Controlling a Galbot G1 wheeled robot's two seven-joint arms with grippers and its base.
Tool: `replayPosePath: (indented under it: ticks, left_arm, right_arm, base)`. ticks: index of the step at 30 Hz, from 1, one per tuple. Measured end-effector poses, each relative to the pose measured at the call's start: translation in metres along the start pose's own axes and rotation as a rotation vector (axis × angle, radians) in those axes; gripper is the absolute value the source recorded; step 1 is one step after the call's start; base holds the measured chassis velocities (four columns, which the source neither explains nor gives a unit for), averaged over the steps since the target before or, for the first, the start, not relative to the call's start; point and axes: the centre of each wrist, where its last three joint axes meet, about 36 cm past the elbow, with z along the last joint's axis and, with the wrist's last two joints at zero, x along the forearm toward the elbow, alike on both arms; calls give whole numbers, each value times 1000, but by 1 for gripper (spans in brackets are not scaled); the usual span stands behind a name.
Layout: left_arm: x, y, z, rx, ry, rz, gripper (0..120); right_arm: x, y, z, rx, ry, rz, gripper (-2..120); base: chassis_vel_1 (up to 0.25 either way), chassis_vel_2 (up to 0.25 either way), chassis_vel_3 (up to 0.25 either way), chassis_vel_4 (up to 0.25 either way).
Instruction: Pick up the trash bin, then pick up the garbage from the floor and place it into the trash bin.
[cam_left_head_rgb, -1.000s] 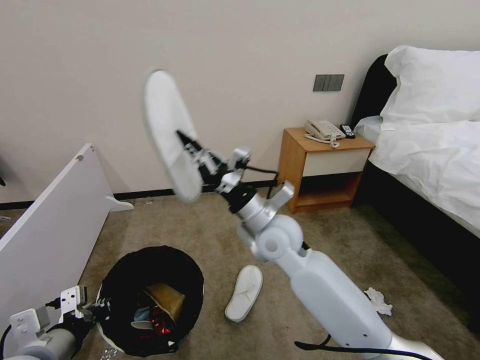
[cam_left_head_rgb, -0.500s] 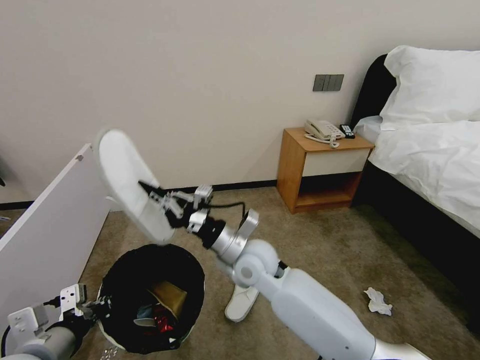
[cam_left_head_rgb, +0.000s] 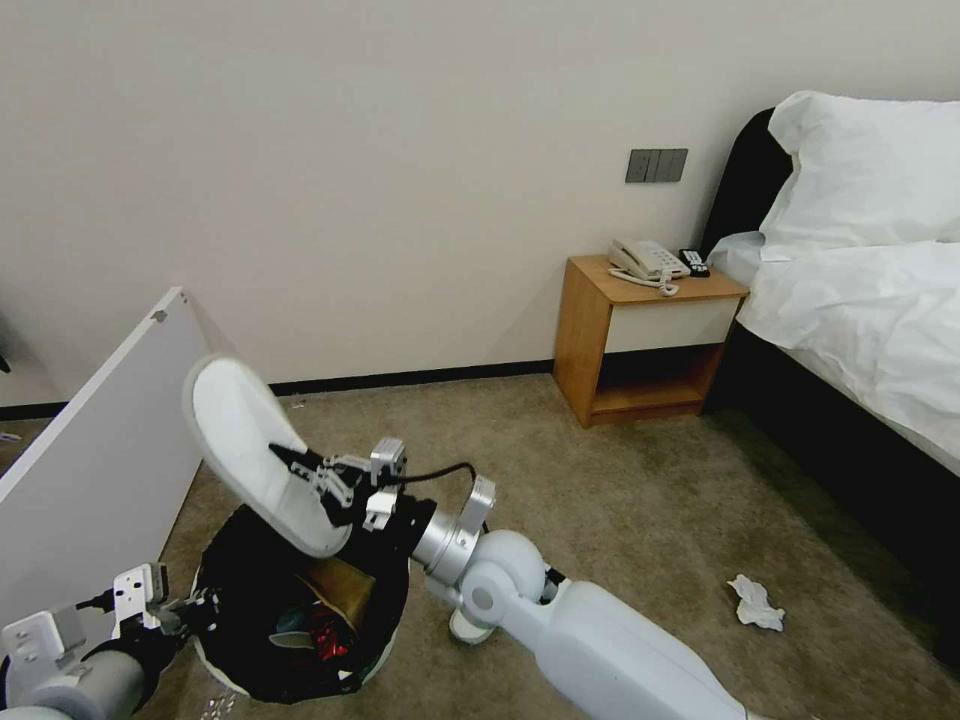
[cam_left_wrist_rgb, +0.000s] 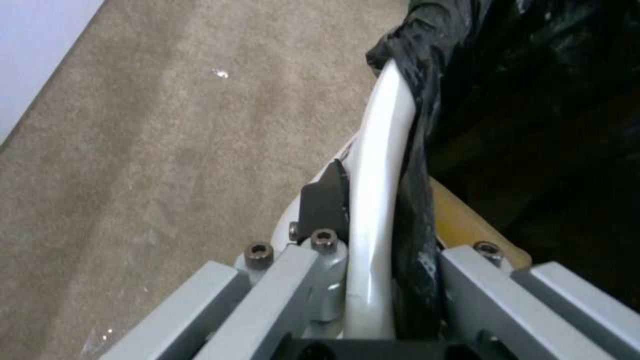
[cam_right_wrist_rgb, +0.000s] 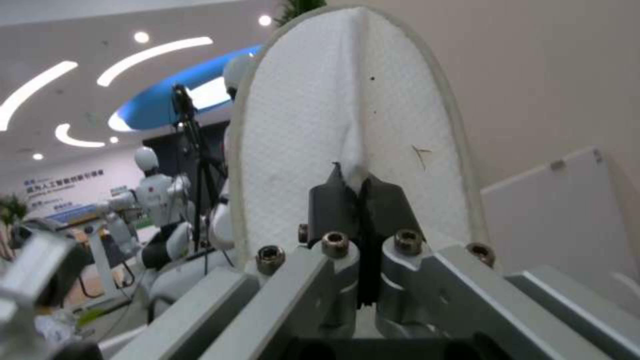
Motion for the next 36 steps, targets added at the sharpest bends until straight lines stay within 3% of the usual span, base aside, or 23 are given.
replayPosePath:
  ticks: [9,14,31,32,36]
  left_arm:
    - [2,-4,-2,26,10,7,1]
    - [6,-9,0,90,56,21,1]
    - [8,-9,0,112,72,12,1]
    - [8,-9,0,112,73,11,1]
    - [9,-7,-1,109,69,6,1]
  right_arm:
    - [13,-2,16,-15,33,21,0]
    - [14,2,26,-30,51,13,0]
    - [16,10,39,-54,61,-18,0]
    - [16,11,41,-56,66,-17,11]
    - [18,12,42,-52,72,-3,25]
  base:
    - [0,0,0,0]
    - [0,0,0,0]
    - [0,0,0,0]
    - [0,0,0,0]
    - [0,0,0,0]
